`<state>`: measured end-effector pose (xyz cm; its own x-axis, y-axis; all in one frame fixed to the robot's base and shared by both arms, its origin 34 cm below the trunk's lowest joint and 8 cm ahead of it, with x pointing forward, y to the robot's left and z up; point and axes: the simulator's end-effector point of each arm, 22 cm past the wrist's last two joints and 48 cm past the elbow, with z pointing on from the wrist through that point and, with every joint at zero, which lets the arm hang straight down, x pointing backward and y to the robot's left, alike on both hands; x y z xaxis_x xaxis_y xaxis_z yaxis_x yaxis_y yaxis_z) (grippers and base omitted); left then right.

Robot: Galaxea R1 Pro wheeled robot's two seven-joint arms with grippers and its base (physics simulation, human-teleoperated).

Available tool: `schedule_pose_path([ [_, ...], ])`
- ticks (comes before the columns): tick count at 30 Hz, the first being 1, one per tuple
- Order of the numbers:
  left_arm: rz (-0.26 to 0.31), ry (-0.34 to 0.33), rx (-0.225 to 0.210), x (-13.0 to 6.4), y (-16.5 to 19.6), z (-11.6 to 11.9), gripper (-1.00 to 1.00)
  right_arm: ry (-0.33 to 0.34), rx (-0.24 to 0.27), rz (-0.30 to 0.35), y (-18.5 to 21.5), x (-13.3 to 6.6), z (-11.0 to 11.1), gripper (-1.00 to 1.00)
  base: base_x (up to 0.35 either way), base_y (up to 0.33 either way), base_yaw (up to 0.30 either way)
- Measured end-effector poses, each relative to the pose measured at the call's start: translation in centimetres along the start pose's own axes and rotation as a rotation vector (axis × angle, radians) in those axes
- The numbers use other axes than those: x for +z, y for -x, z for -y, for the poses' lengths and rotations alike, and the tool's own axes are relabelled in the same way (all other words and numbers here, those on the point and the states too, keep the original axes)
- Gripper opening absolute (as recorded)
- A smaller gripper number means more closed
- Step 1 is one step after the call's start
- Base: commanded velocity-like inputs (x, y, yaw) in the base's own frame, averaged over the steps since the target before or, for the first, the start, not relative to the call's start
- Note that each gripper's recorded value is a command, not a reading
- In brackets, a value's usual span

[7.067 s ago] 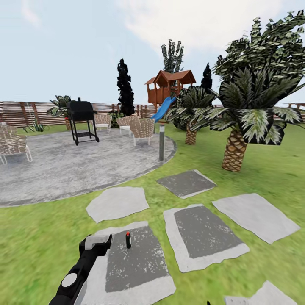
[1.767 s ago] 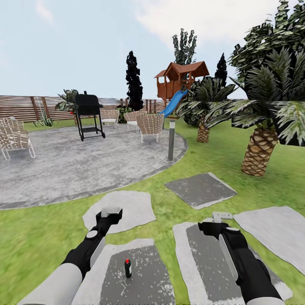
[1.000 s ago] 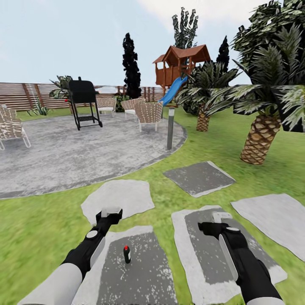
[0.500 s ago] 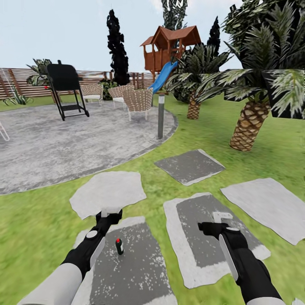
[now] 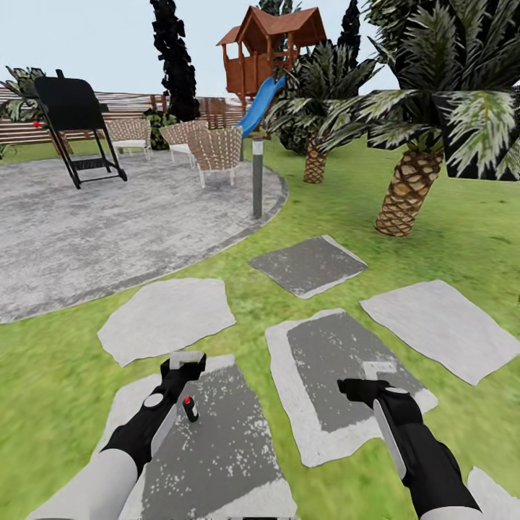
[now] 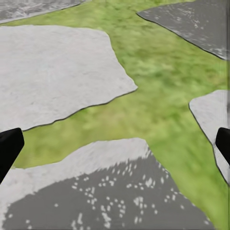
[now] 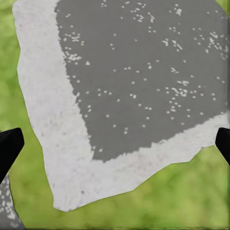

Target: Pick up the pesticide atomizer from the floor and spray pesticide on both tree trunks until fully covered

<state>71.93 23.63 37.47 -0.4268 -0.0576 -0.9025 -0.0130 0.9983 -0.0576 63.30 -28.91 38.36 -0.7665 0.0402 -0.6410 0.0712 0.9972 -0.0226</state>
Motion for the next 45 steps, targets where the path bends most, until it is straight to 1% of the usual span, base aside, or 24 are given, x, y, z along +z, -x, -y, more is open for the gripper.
schedule_pose_path([
  [3,0.004,0.001,0.000,0.2,-0.7,-0.1,1.00,-0.002,-0.002,-0.016,-0.7,0.6,0.0,1.00,0.000,0.000,-0.128],
  [7,-0.011,0.004,-0.001,0.5,-1.9,-0.2,1.00,-0.002,-0.003,-0.036,-1.7,1.3,0.0,1.00,0.000,0.000,-0.041],
  [12,-0.031,0.020,0.009,0.9,-3.3,-1.7,1.00,-0.003,-0.005,-0.058,-2.8,2.1,0.0,1.00,0.000,0.000,0.033],
  [14,-0.041,0.021,0.009,1.0,-3.9,-1.8,1.00,-0.004,-0.005,-0.068,-3.2,2.4,0.0,1.00,0.000,0.000,0.155],
  [19,-0.066,0.024,0.010,1.3,-5.5,-2.0,1.00,-0.005,-0.007,-0.093,-4.5,3.2,0.0,1.00,0.000,0.000,0.157],
  [21,-0.067,0.024,0.010,1.3,-5.6,-2.0,1.00,-0.004,-0.007,-0.094,-4.5,3.2,0.0,1.00,0.000,0.000,0.048],
  [23,-0.067,0.024,0.010,1.3,-5.6,-2.0,1.00,-0.004,-0.007,-0.094,-4.5,3.2,0.0,1.00,0.000,0.000,0.021],
  [30,-0.096,0.025,0.010,1.6,-7.6,-2.1,1.00,-0.006,-0.009,-0.123,-6.0,4.1,0.0,1.00,0.000,0.000,0.004],
  [41,-0.151,0.028,0.010,2.0,-11.2,-2.3,1.00,-0.008,-0.012,-0.178,-8.8,5.7,0.0,1.00,0.000,0.000,0.000],
  [45,-0.152,0.028,0.010,2.0,-11.3,-2.3,1.00,-0.008,-0.012,-0.180,-8.8,5.8,0.0,1.00,0.000,0.000,0.000],
])
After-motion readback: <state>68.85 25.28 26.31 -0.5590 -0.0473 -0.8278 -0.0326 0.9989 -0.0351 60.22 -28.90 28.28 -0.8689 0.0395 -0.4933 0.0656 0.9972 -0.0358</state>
